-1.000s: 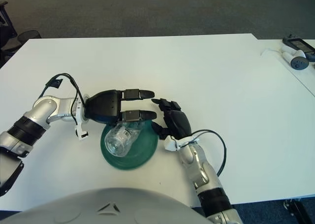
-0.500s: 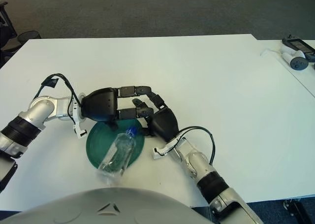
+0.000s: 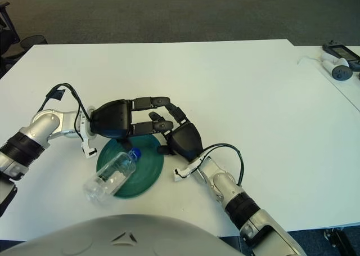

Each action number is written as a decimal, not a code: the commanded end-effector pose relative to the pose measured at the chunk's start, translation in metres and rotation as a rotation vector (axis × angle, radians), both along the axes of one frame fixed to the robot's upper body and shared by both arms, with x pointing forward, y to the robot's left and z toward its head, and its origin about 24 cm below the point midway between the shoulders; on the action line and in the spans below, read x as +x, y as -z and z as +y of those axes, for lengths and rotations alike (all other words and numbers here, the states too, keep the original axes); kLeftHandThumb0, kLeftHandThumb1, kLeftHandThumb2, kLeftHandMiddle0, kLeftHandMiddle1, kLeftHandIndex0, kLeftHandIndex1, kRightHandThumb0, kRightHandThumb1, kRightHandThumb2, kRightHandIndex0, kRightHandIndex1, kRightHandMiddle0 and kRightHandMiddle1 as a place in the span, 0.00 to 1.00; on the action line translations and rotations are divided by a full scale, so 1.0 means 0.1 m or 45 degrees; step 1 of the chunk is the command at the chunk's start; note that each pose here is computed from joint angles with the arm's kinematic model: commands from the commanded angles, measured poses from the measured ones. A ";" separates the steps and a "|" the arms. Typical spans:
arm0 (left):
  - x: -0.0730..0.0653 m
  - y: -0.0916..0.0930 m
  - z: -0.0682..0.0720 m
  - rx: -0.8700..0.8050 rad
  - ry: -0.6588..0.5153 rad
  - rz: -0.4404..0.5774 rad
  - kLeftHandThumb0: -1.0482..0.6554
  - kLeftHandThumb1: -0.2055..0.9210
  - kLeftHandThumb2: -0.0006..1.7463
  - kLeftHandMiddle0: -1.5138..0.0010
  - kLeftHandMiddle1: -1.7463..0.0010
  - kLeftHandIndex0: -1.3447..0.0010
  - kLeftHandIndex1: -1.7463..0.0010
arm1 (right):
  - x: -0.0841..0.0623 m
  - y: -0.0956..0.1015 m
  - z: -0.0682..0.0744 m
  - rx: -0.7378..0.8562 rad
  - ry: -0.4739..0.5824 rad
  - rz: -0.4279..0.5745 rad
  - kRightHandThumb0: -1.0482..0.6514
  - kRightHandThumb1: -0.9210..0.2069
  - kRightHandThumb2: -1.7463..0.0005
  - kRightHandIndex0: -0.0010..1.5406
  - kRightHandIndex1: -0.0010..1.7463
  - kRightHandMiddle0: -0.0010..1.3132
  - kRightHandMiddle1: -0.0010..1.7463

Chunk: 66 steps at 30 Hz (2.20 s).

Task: Put the bottle into the plate.

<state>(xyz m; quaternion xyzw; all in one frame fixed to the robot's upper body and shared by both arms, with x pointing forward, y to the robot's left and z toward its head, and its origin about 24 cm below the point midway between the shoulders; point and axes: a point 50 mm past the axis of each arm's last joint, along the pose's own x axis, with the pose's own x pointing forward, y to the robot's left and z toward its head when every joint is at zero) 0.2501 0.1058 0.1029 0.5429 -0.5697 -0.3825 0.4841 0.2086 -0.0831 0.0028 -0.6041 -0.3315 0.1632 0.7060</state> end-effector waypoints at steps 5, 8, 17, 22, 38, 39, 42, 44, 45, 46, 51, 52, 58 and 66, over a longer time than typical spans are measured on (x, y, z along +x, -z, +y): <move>0.11 -0.21 0.02 -0.022 0.016 -0.050 0.01 1.00 0.62 1.00 1.00 1.00 1.00 | -0.29 0.50 -0.20 -0.271 0.010 0.274 0.26 0.00 0.40 0.03 0.13 0.00 0.22; 0.11 -0.24 0.02 -0.023 0.019 -0.095 0.01 1.00 0.62 1.00 1.00 1.00 1.00 | -0.29 0.50 -0.20 -0.271 0.010 0.274 0.26 0.00 0.40 0.03 0.13 0.00 0.22; 0.13 -0.28 0.02 -0.020 0.006 -0.114 0.01 1.00 0.63 0.99 0.99 1.00 1.00 | -0.30 0.50 -0.21 -0.272 0.010 0.274 0.26 0.00 0.40 0.03 0.13 0.00 0.22; 0.14 -0.30 0.02 -0.051 -0.010 -0.110 0.02 1.00 0.63 0.99 1.00 1.00 1.00 | -0.30 0.49 -0.21 -0.272 0.010 0.274 0.26 0.00 0.40 0.03 0.13 0.00 0.22; 0.33 -0.54 0.13 -0.318 -0.127 0.057 0.06 1.00 0.61 1.00 1.00 1.00 1.00 | -0.30 0.49 -0.22 -0.272 0.010 0.274 0.26 0.00 0.40 0.04 0.12 0.00 0.22; 0.35 -0.54 0.14 -0.369 -0.132 0.105 0.07 1.00 0.60 1.00 1.00 1.00 1.00 | -0.30 0.49 -0.22 -0.272 0.010 0.274 0.26 0.00 0.40 0.04 0.12 0.00 0.22; 0.37 -0.56 0.17 -0.439 -0.141 0.180 0.07 1.00 0.58 1.00 1.00 1.00 1.00 | -0.30 0.49 -0.22 -0.271 0.010 0.274 0.26 0.00 0.40 0.04 0.12 0.00 0.22; 0.37 -0.57 0.18 -0.469 -0.147 0.213 0.08 1.00 0.57 1.00 1.00 0.99 1.00 | -0.30 0.49 -0.22 -0.271 0.010 0.273 0.26 0.00 0.40 0.04 0.12 0.00 0.22; 0.38 -0.58 0.19 -0.503 -0.150 0.237 0.08 1.00 0.57 1.00 1.00 0.99 1.00 | -0.30 0.49 -0.22 -0.271 0.010 0.273 0.26 0.00 0.40 0.04 0.12 0.00 0.22; 0.38 -0.59 0.20 -0.527 -0.152 0.255 0.08 1.00 0.57 1.00 1.00 0.98 0.99 | -0.30 0.49 -0.22 -0.271 0.010 0.273 0.26 0.00 0.40 0.04 0.12 0.00 0.22; 0.40 -0.60 0.27 -0.636 -0.155 0.321 0.09 1.00 0.54 1.00 1.00 1.00 0.90 | -0.30 0.50 -0.22 -0.271 0.010 0.274 0.26 0.00 0.40 0.04 0.12 0.00 0.22; 0.40 -0.59 0.28 -0.651 -0.160 0.328 0.09 1.00 0.53 1.00 1.00 1.00 0.88 | -0.30 0.50 -0.21 -0.271 0.010 0.274 0.26 0.00 0.40 0.04 0.12 0.00 0.22; 0.44 -0.60 0.35 -0.726 -0.204 0.294 0.09 1.00 0.50 1.00 1.00 1.00 0.83 | -0.21 0.81 -0.27 1.469 0.816 1.429 0.43 0.35 0.30 0.47 0.64 0.46 0.68; 0.49 -0.76 0.46 -0.913 -0.187 0.283 0.09 1.00 0.46 0.97 0.99 1.00 0.79 | -0.24 0.84 -0.27 1.806 0.783 1.538 0.58 0.63 0.20 0.79 0.98 0.77 0.99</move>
